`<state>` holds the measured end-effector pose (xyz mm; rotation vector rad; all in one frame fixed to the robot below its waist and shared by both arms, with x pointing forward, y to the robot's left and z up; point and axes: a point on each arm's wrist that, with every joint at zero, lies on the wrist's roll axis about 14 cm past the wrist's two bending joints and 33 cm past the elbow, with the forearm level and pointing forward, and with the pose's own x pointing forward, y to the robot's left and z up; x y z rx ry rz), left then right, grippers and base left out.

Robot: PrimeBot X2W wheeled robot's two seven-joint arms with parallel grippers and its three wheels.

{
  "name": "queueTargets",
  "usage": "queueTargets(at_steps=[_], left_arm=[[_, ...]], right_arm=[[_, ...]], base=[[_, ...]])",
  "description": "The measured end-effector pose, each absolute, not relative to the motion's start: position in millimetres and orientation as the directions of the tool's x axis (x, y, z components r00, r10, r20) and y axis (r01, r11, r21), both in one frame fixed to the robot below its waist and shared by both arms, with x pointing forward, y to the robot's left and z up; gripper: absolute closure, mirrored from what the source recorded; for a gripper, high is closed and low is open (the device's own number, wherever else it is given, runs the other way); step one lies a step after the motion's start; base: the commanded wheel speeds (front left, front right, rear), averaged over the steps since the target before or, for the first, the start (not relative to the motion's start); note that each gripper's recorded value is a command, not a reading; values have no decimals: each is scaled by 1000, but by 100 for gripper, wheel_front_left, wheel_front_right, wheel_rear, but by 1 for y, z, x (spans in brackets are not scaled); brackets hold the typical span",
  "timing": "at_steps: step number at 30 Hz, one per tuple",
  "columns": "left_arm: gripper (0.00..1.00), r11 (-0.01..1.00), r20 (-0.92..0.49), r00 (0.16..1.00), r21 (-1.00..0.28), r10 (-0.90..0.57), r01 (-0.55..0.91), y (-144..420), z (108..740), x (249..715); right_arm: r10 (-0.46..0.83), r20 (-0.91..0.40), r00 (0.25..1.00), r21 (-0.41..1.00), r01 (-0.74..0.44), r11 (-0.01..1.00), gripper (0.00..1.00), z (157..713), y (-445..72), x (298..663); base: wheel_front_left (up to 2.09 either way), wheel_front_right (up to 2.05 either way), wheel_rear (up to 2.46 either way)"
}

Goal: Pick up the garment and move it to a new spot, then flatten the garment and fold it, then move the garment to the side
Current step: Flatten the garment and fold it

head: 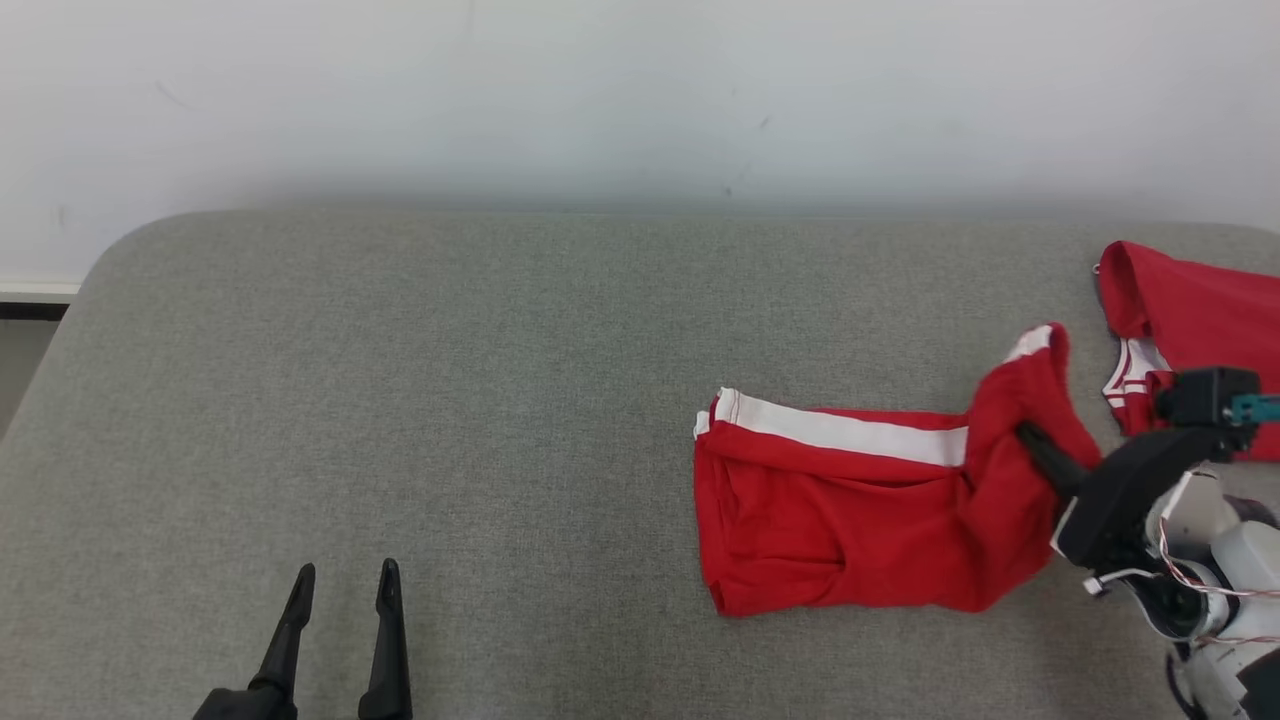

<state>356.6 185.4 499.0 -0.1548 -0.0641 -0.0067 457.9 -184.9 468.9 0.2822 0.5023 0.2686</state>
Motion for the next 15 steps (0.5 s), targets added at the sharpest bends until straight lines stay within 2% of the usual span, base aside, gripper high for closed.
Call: queueTargets(at_steps=[8,15], left_arm=[[0,985,51,999,-171,19,-10,189,495,354],[0,984,44,998,-176,40,-31,194,493,351]], right_arm=[[498,-396,772,501,-272,821,100,481,-116,459],[592,-387,707,527,-357,771,100,483,-66,457]], base=[[0,0,0],[0,0,0]])
